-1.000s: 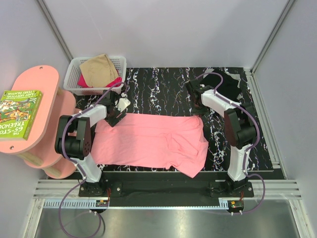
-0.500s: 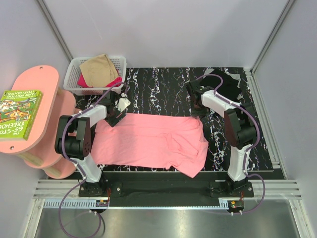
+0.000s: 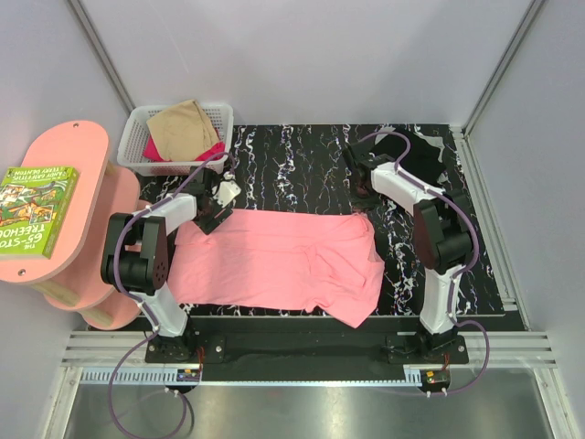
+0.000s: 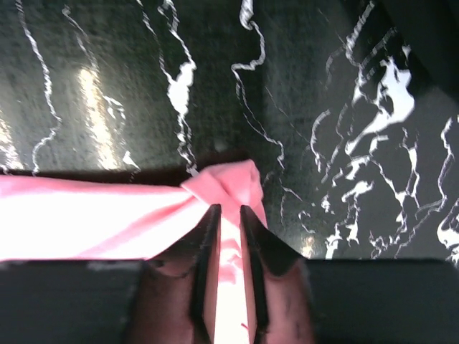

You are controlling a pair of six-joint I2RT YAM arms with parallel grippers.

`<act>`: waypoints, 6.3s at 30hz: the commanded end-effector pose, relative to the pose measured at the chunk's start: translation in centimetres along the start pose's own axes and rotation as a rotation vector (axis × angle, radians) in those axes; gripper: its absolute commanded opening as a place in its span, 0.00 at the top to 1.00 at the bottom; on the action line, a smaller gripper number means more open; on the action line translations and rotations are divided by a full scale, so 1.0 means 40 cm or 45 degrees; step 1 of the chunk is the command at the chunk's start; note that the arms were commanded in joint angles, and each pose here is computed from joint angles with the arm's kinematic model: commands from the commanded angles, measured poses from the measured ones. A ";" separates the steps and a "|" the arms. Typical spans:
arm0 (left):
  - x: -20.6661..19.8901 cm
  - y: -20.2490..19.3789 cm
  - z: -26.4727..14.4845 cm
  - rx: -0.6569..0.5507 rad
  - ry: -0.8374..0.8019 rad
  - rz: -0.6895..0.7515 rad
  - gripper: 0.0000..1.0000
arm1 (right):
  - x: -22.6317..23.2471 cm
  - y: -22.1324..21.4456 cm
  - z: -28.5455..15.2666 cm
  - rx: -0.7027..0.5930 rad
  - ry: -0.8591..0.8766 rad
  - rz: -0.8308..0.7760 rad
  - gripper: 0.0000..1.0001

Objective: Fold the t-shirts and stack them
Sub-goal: Fold the tshirt

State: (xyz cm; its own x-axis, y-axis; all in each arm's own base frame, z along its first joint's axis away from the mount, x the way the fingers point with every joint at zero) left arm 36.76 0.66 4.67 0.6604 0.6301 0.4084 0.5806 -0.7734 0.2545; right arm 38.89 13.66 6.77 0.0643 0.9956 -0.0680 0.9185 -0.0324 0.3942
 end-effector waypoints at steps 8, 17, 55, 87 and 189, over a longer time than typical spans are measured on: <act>-0.019 -0.029 -0.004 0.033 -0.034 0.017 0.25 | 0.035 -0.009 0.045 0.055 0.049 0.006 0.77; -0.022 -0.031 0.001 0.038 -0.039 0.017 0.25 | 0.032 -0.003 0.033 0.038 0.050 0.001 0.59; 0.096 0.063 -0.073 -0.084 0.097 -0.053 0.23 | -0.188 0.248 -0.166 -0.208 -0.060 0.313 0.54; -0.035 0.044 -0.020 0.112 -0.093 0.040 0.21 | 0.020 -0.142 0.062 0.307 0.244 0.344 0.58; -0.168 -0.168 -0.157 0.094 -0.149 0.150 0.93 | -0.019 -0.597 -0.270 0.295 0.403 0.551 1.00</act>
State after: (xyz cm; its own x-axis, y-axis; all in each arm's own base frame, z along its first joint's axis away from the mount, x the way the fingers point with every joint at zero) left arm 26.00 1.06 4.52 0.7737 0.5518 0.3113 0.5427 -0.8308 0.1238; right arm 14.11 15.24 6.40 0.3472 0.8600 0.3739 0.8993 -0.4185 0.1274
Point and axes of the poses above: each gripper's point midway between its finger pads, its own z axis out along the fingers, its own x axis along the line the jaws close on, y = z × x, the point moved 2 cm from there along -z, back along the fingers, and after that the axes turned 4 degrees about z, right-handed, at the moved point
